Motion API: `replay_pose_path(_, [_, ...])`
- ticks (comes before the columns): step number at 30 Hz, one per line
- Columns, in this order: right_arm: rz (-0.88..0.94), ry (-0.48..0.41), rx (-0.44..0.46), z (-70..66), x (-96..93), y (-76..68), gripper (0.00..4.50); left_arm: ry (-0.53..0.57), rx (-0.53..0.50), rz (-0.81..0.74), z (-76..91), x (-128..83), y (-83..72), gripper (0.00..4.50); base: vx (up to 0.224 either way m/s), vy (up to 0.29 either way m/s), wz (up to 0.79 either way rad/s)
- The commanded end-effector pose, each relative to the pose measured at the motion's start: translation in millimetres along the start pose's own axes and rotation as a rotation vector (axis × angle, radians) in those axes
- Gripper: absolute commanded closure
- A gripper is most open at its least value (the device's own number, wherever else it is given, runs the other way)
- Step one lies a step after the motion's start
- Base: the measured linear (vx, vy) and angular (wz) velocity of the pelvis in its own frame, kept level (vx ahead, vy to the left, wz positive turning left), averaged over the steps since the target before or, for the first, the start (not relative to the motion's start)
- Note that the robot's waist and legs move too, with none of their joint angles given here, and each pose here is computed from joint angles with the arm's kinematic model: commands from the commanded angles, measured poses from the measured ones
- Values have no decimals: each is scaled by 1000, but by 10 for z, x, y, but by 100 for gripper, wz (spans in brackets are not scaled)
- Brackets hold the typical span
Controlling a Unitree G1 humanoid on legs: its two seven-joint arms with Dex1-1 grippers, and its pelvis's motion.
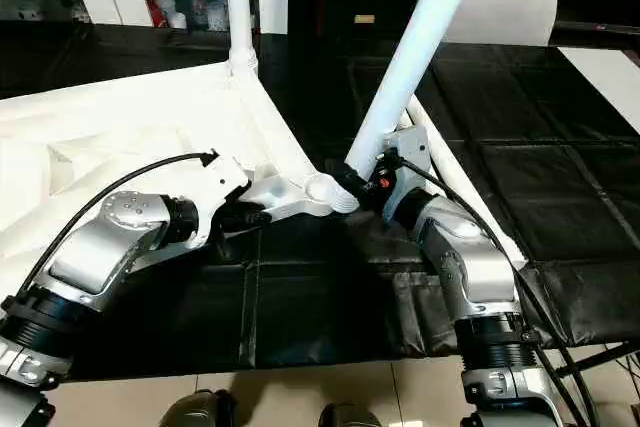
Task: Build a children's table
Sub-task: Insert table leg to table base
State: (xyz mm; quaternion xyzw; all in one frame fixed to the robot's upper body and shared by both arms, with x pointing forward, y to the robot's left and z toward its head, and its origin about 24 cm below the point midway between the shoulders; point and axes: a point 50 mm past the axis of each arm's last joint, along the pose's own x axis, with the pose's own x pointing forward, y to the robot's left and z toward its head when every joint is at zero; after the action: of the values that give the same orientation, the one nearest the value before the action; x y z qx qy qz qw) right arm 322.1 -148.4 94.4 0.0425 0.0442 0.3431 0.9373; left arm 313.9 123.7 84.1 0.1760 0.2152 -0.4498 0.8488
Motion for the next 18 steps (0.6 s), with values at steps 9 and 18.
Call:
replay_pose_path(9, [29,-15,-17,52,2,24,259,96,61,-83,-133,54,-59,450,0,0,0])
replay_pose_path(18, [132,0,-28,57,46,108,259,82,284,-274,-195,-75,-93,450,0,0,0])
